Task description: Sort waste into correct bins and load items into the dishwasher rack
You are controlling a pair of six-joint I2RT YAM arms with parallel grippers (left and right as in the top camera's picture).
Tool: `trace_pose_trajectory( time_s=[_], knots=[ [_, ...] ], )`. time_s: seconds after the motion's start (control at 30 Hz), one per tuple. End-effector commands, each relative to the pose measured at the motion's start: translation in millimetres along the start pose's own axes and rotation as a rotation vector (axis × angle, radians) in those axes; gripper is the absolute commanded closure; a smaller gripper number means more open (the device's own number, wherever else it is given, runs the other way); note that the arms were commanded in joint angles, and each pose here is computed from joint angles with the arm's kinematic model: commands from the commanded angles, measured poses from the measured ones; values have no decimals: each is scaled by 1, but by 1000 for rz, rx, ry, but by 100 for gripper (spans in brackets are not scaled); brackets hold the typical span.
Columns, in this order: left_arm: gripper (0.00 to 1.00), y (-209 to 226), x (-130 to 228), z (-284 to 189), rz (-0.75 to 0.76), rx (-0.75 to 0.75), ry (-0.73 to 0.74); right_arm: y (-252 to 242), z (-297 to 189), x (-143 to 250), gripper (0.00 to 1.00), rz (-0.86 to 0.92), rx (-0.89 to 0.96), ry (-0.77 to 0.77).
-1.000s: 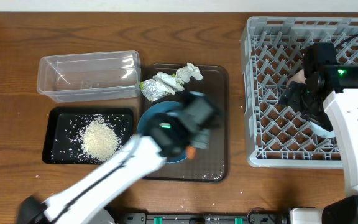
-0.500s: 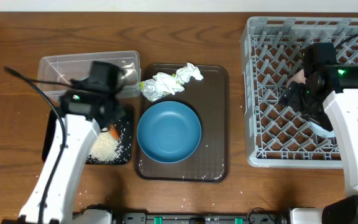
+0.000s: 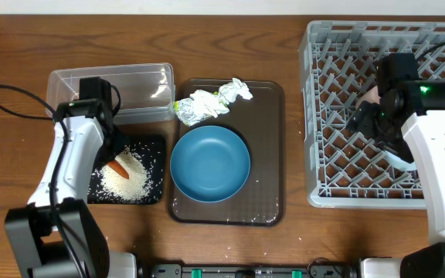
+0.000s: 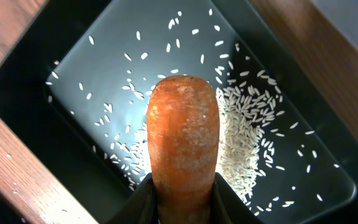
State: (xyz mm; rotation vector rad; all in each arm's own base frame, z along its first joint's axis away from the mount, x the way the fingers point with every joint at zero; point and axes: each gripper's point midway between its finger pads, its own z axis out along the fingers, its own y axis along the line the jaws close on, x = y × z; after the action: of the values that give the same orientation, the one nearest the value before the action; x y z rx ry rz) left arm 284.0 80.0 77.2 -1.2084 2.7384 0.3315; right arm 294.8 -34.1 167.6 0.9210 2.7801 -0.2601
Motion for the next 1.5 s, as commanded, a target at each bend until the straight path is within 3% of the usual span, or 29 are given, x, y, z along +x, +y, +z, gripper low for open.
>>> trace_pose_trajectory(
  time_s=[0.0, 0.07, 0.63, 1.17, 1.3, 1.47],
  knots=[
    [77, 2, 4, 9, 2, -22, 29, -2, -3, -4, 1, 3, 1, -16],
    [71, 2, 5, 10, 4, -26, 34, -2, -3, -4, 1, 3, 1, -16],
    [70, 0, 2, 10, 1, -18, 24, -2, -3, -4, 1, 3, 1, -16],
    [61, 1, 3, 9, 32, -18, 26, -2, -3, -4, 1, 3, 1, -16],
    [62, -3, 4, -7, 53, 30, 38, -2, -3, -4, 1, 3, 1, -16],
    [62, -19, 6, -48, 55, 219, 14, -2, -3, -4, 1, 3, 1, -16]
  ],
)
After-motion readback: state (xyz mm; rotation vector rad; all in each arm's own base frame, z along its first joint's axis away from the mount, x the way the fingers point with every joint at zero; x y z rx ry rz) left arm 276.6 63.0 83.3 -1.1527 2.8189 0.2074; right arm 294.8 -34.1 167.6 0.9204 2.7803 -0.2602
